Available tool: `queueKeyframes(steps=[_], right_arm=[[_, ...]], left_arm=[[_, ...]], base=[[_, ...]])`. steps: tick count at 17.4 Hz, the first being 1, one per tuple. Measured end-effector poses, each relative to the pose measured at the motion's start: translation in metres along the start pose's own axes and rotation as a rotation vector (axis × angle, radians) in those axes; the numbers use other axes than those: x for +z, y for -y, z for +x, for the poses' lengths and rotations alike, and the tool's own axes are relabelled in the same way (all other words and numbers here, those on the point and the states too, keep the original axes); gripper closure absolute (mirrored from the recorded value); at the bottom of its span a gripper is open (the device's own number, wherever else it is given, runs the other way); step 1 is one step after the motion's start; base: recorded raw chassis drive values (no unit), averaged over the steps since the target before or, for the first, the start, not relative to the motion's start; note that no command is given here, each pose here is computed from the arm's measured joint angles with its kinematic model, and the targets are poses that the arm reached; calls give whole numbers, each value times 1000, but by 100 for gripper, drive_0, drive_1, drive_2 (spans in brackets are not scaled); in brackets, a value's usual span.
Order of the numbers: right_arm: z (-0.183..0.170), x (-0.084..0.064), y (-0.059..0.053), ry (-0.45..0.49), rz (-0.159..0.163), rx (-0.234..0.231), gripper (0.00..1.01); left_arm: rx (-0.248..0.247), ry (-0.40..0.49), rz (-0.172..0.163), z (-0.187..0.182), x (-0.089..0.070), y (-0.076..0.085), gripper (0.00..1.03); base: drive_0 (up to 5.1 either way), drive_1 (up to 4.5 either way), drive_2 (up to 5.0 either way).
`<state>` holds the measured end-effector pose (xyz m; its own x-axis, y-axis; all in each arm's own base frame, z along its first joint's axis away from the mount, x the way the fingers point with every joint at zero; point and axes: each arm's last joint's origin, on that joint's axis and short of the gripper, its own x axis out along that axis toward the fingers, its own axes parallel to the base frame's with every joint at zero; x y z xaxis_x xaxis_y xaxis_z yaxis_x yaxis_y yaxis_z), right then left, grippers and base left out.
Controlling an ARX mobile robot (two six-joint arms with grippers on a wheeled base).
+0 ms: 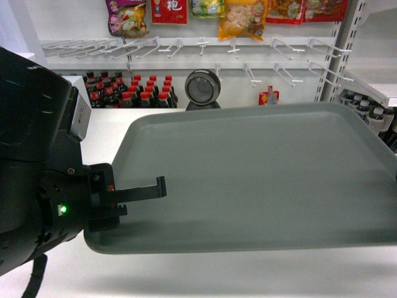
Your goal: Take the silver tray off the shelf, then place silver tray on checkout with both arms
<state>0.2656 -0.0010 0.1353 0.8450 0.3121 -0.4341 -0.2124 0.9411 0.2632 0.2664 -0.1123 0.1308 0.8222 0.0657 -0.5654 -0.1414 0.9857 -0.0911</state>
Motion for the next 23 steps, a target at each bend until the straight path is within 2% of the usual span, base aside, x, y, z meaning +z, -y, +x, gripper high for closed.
queueKeyframes(steps=[2,3,4,5,6,9,10,11,13,15,16,18,20,21,22,23], right_arm=[[22,12,19,-43,24,117,98],[37,15,25,-82,35,172,98],[50,15,30,-116,46,206,98],[68,16,36,-159,62,227,98],[83,18,41,-181,64,239,98],[117,17,51,-229,41,217,98],[124,14,55,-242,23,196,98],[133,7,58,-261,7,181,98],[141,-8,61,-300,-8,155,98],[145,-16,62,-308,-38,136,98],[146,-17,63,-296,-63,125,93],[147,-18,63,-256,-120,134,78],[145,-13,66,-193,-139,112,59],[140,-7,67,-173,-128,113,52],[119,10,69,-130,-122,96,38],[111,23,70,-91,-133,86,30]], left_arm=[[-35,19,-30,22,11,-3,100],[-53,19,-27,40,19,-8,100],[-61,5,-19,54,23,-13,100],[-77,-18,-6,72,23,-18,100],[-81,-47,0,86,25,-19,100],[-92,-77,1,118,28,-10,100],[-88,-101,-2,125,22,-7,100],[-76,-140,-21,133,11,-6,100],[-60,-186,-34,140,-7,-4,100],[-52,-185,-30,141,-11,1,100],[-46,-189,-37,140,-12,3,99],[-16,-167,-52,140,-11,5,84],[2,-145,-69,138,-10,2,66],[19,-133,-74,131,-8,-2,56],[72,-48,-77,110,4,-8,44],[113,45,-64,92,18,-10,37]], base=[[0,0,0],[0,0,0],[0,0,0],[0,0,0],[0,0,0],[0,0,0],[0,0,0],[0,0,0],[0,0,0],[0,0,0],[0,0,0],[0,0,0],[0,0,0],[0,0,0],[0,0,0],[0,0,0]])
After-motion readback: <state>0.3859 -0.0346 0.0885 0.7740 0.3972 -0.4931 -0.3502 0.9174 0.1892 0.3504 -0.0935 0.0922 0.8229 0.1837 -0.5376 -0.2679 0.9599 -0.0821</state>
